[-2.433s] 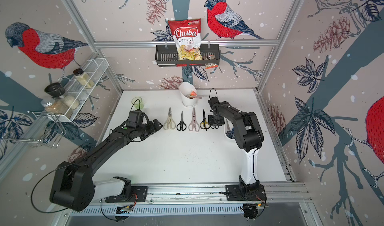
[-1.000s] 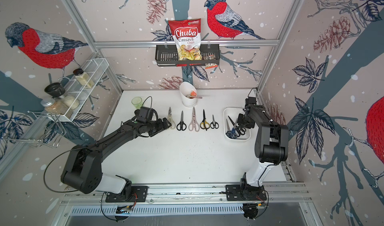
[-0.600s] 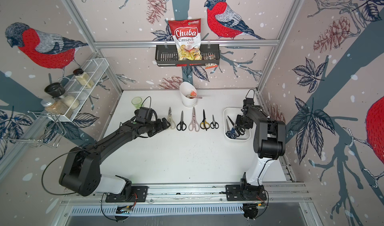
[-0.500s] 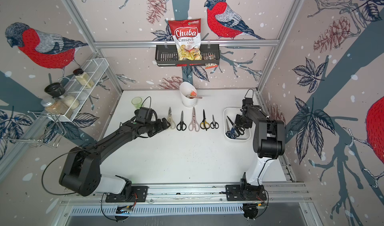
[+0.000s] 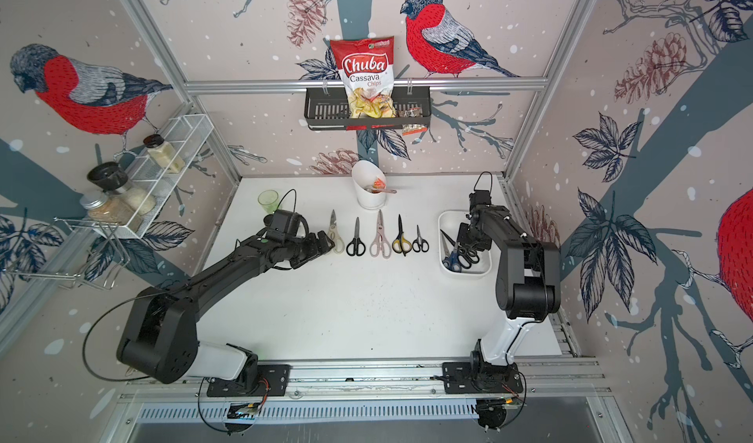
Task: Take the scissors out of the storage box
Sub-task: Pick up the scissors from the storage box.
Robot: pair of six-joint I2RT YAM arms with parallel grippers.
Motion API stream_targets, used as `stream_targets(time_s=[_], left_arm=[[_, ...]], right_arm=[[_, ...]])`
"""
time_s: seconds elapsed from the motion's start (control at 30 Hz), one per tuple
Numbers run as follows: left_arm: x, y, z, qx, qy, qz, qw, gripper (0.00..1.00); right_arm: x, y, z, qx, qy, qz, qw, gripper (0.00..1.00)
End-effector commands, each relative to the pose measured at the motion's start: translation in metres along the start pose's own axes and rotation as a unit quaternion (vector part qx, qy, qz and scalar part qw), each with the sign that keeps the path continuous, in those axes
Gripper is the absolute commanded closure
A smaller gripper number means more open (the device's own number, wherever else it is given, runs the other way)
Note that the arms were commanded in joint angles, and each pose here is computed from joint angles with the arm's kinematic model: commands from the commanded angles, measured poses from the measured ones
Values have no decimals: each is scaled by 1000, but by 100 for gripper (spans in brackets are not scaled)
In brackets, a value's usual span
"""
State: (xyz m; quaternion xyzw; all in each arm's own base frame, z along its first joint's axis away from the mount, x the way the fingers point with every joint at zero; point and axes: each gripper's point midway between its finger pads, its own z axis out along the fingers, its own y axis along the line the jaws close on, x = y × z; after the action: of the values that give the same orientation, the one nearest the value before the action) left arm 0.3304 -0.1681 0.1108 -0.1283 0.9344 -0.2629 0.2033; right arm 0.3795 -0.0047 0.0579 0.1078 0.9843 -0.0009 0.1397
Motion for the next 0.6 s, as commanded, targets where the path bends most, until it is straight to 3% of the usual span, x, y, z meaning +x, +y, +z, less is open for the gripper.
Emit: stream_targets(time_s=[0.0, 0.57], left_arm=[[-2, -2, 0, 2, -2, -1, 1000, 6], [-1, -1, -9, -4, -6, 0, 1000, 6]], right_arm=[[6, -3, 0, 7, 6, 9, 1000, 66], [16, 3, 29, -8, 30, -5, 1000, 66]])
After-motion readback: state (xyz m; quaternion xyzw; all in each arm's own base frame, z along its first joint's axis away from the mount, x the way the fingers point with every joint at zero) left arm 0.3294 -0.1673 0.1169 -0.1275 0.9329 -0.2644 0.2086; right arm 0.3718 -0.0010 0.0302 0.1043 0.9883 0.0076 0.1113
